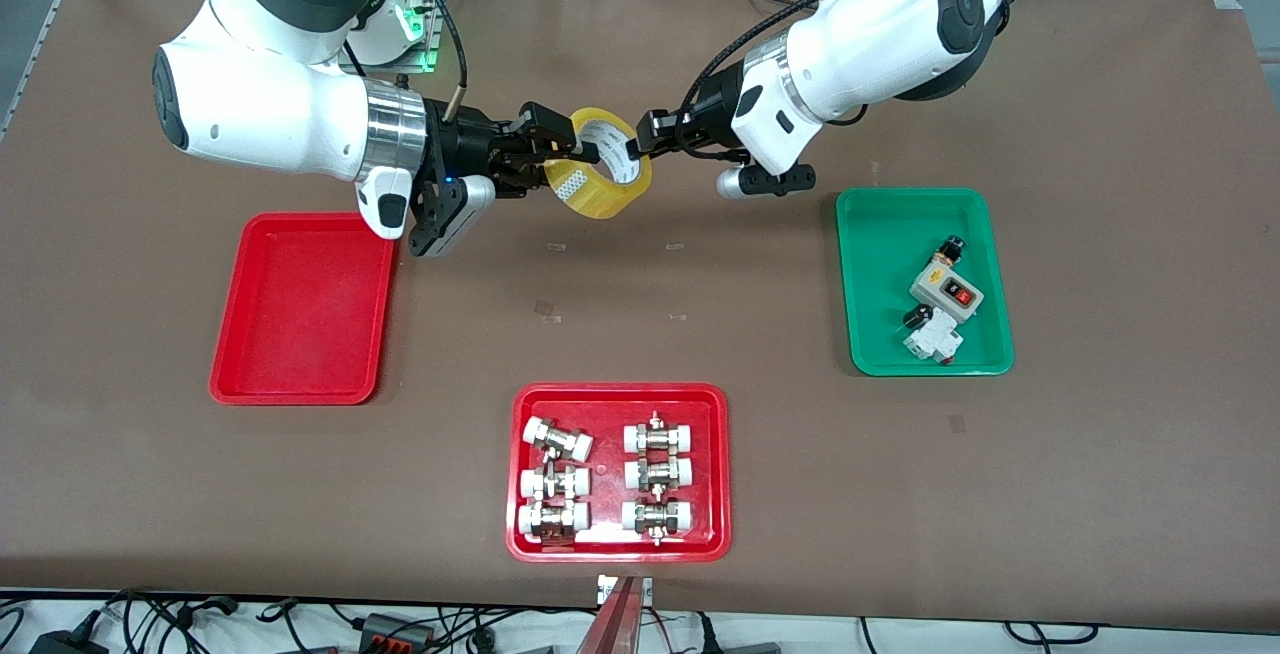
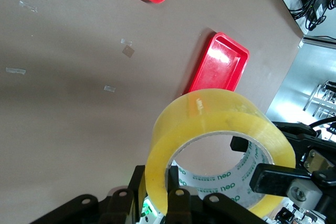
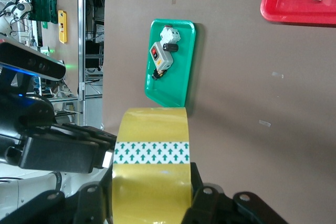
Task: Left arm passes tape to right arm into tray
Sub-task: 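Grasp the tape roll rim with the right gripper beside the left gripper, then open the left gripper and withdraw while the right gripper carries the tape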
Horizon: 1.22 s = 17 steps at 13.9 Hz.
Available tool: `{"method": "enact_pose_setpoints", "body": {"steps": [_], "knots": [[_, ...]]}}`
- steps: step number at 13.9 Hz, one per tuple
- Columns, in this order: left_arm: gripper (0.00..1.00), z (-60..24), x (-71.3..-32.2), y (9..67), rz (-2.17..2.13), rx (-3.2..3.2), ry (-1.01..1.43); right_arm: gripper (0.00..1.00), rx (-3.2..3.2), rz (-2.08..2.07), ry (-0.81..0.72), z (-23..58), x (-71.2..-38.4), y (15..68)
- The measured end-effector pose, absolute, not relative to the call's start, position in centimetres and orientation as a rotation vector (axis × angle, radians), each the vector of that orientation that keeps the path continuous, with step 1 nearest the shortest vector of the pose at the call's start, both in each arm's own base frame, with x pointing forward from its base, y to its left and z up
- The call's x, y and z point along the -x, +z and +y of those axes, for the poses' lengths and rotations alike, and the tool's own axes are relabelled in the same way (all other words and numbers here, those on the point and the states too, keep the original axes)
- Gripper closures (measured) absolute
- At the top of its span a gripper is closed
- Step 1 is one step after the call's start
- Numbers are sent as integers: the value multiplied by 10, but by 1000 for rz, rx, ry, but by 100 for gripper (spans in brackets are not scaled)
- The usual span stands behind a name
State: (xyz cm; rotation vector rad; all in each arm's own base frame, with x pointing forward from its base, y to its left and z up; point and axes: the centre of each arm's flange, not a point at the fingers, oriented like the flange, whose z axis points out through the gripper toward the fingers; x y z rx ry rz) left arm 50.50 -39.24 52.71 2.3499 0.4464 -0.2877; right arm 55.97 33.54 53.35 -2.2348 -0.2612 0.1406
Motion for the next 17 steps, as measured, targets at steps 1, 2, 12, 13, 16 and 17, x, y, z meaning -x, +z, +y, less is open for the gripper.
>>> {"method": "enact_pose_setpoints", "body": {"steps": [1, 2, 12, 13, 16, 17], "knots": [[79, -392, -505, 527, 446, -2350, -288, 47, 2235, -261, 141, 335, -560, 534], [79, -392, -505, 527, 446, -2350, -288, 47, 2235, -261, 141, 335, -560, 534], [1, -332, -533, 532, 467, -2438, -289, 47, 2275, -235, 146, 319, -572, 518], [0, -305, -540, 539, 475, -2490, -266, 47, 2285, -211, 148, 308, -580, 510], [0, -241, -549, 560, 498, -2664, -145, 47, 2304, -123, 144, 254, -613, 476], [0, -230, -548, 564, 497, -2726, -101, 47, 2309, -98, 153, 231, -623, 462]]}}
